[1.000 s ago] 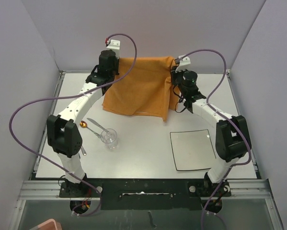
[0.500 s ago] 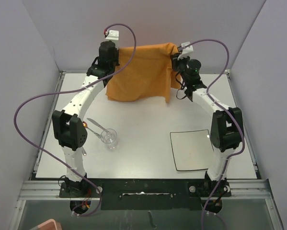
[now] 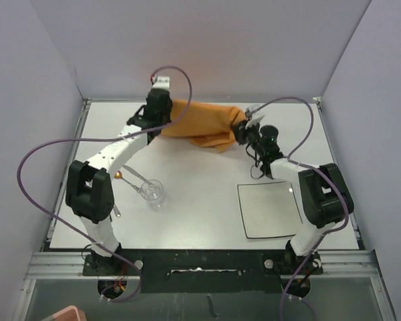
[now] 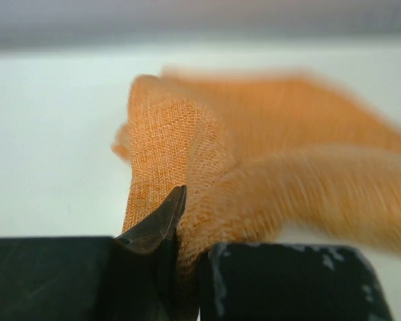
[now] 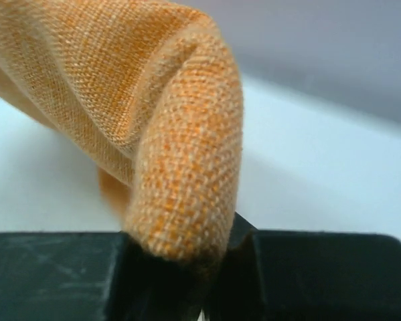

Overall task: Set the dinner table for one person
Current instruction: Flatten out the napkin at the center of the board.

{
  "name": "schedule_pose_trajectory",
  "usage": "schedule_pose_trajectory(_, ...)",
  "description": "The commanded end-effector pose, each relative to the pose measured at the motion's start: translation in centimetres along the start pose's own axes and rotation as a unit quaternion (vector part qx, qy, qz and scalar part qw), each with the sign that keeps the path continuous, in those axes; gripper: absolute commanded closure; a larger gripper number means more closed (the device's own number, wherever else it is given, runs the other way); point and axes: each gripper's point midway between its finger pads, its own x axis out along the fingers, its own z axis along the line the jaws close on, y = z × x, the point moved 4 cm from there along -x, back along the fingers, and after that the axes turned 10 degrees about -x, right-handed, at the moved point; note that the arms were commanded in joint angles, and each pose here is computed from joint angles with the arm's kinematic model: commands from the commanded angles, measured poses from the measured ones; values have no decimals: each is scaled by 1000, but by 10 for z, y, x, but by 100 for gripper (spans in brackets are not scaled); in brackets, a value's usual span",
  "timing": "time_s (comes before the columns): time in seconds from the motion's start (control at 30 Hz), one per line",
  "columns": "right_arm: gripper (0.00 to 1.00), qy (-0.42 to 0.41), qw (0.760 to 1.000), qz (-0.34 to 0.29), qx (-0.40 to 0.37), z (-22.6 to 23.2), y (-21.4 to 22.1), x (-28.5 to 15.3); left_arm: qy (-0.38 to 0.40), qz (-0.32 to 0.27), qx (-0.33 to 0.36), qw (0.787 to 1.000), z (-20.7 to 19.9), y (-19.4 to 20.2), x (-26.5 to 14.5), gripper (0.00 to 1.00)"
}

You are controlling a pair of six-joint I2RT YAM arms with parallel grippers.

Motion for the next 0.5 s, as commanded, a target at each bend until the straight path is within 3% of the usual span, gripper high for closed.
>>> schedule_pose_trajectory(0.0,100,-32,997,11,64,81,21,-73,-22,112,-39,993,-4,105,-86,100)
schedule_pose_trajectory(0.13,100,-109,991,65,50,140,20,-128,-25,184,-9,983,-12,158,-173,100)
schedule_pose_trajectory(0.23,100,-145,985,82,36,154,7,-158,-51,198,17,979,-1,160,-223,100)
schedule_pose_trajectory(0.33,100,-178,980,85,22,156,-10,-180,-42,222,13,974,6,153,-247,100)
schedule_pose_trajectory(0.47,100,-197,976,89,0,154,-23,-193,-42,194,20,980,6,132,-251,100)
